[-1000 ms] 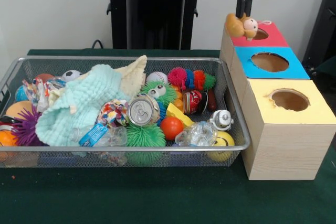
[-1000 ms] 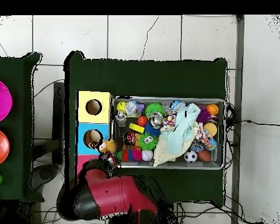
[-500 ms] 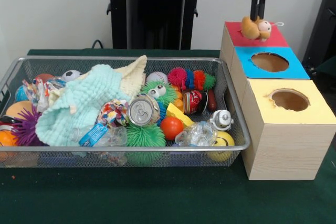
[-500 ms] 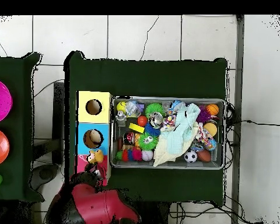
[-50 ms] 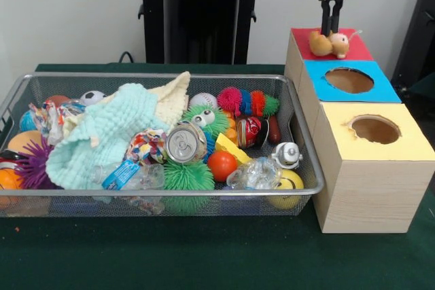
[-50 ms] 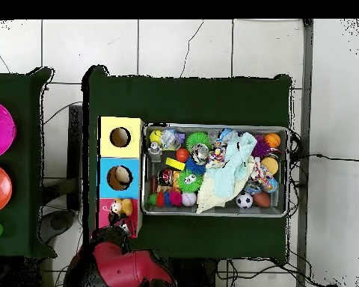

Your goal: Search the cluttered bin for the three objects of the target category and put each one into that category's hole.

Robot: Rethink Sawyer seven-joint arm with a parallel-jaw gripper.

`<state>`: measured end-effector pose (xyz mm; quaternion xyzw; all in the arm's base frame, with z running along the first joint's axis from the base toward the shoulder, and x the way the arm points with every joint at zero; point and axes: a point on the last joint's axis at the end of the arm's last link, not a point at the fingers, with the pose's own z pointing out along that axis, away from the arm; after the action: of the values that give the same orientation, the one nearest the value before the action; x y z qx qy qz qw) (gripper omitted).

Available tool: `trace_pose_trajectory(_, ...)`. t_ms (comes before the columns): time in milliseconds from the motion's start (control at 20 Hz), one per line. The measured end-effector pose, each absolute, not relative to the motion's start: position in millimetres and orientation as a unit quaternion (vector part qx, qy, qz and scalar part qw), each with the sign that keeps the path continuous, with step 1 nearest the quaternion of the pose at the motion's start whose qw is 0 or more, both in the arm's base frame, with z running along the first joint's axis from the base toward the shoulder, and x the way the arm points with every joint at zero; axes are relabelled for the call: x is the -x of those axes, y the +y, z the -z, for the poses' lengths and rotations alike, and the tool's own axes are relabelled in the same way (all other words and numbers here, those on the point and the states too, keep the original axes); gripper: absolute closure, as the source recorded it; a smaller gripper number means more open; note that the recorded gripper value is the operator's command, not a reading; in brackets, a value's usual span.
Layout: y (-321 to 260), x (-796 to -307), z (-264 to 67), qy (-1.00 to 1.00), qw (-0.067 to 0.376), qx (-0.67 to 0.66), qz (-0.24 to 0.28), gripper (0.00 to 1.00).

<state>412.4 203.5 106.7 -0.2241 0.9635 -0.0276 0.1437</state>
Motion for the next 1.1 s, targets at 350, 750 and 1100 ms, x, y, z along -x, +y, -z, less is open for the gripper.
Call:
trace_pose_trajectory(350,193,-384,-92,0.967,0.127,0.217,0.03,1.0)
trace_pose_trajectory(750,191,-370,-90,0.966,0.144,0.211,0.031,1.0)
trace_pose_trajectory(1100,202,-355,-90,0.97,0.135,0.2,0.036,1.0)
